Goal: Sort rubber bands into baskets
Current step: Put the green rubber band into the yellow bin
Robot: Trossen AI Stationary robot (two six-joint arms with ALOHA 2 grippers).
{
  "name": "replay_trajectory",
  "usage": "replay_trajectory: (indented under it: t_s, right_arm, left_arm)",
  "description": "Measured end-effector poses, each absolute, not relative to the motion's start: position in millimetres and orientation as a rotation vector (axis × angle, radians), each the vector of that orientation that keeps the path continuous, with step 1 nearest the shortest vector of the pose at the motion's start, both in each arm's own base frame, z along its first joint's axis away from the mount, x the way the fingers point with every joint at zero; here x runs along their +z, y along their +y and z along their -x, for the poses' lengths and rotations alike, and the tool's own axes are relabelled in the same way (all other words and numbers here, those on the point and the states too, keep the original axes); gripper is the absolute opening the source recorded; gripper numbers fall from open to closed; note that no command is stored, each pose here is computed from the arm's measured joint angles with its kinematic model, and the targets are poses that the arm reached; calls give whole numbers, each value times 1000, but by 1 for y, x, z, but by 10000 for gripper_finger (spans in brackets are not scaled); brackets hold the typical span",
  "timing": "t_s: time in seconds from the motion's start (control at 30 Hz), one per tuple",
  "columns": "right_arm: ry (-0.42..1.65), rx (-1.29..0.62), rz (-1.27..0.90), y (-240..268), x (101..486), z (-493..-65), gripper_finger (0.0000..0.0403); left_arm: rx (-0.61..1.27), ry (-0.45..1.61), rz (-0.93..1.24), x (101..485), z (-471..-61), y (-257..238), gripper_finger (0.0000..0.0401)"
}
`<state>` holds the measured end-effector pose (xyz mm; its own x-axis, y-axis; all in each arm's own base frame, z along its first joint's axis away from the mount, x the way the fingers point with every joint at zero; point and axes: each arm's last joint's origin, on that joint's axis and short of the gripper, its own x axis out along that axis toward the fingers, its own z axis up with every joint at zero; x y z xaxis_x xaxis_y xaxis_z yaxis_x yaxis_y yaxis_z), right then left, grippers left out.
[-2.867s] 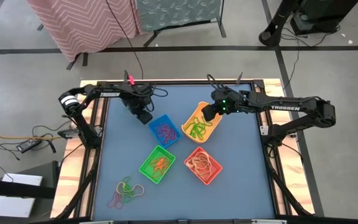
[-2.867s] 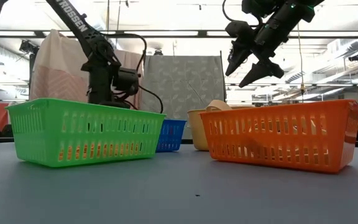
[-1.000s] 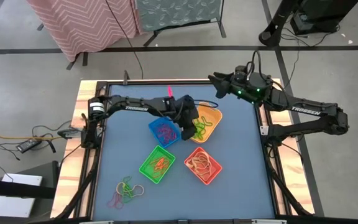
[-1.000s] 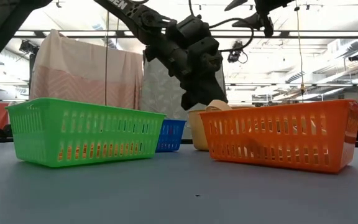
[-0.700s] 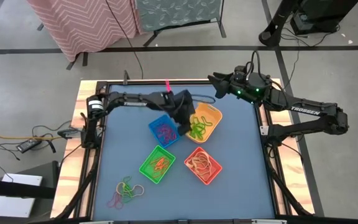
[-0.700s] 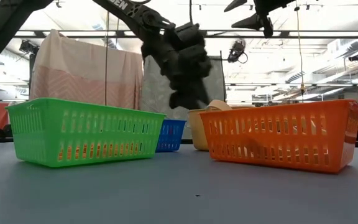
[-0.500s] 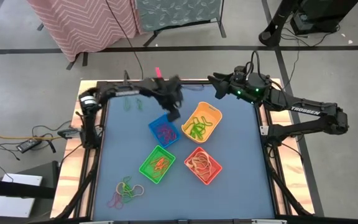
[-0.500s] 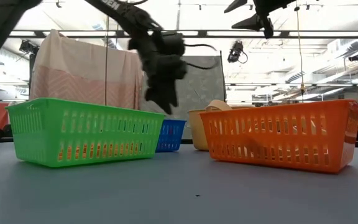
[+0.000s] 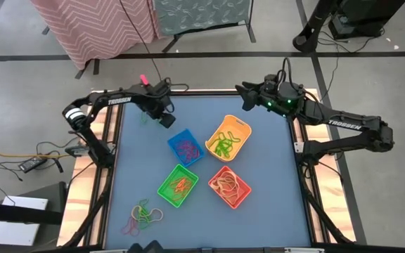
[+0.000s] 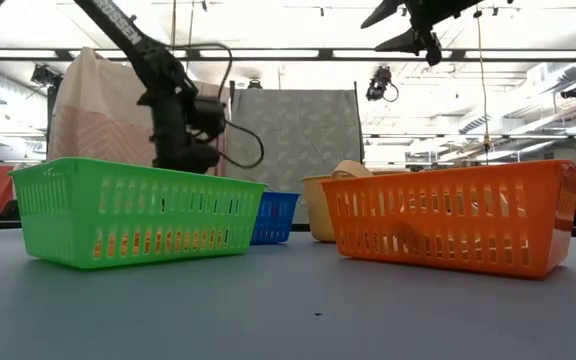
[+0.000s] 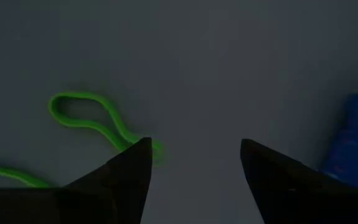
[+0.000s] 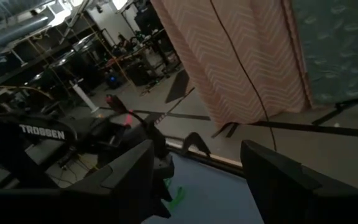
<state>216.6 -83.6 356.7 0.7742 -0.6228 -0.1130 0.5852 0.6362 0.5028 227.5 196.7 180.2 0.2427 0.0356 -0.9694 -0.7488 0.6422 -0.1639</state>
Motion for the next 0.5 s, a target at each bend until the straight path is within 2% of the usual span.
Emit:
replay_trajectory:
  t_s: [0.17, 0.5]
  right_arm:
    - [-75, -705, -554, -87, 355, -217, 252]
    - [-66, -705, -559, -88, 353, -219, 252]
  left_arm:
    - [667, 1257, 679, 164, -229, 204, 247]
    - [730, 1323, 569, 160, -227, 207, 247]
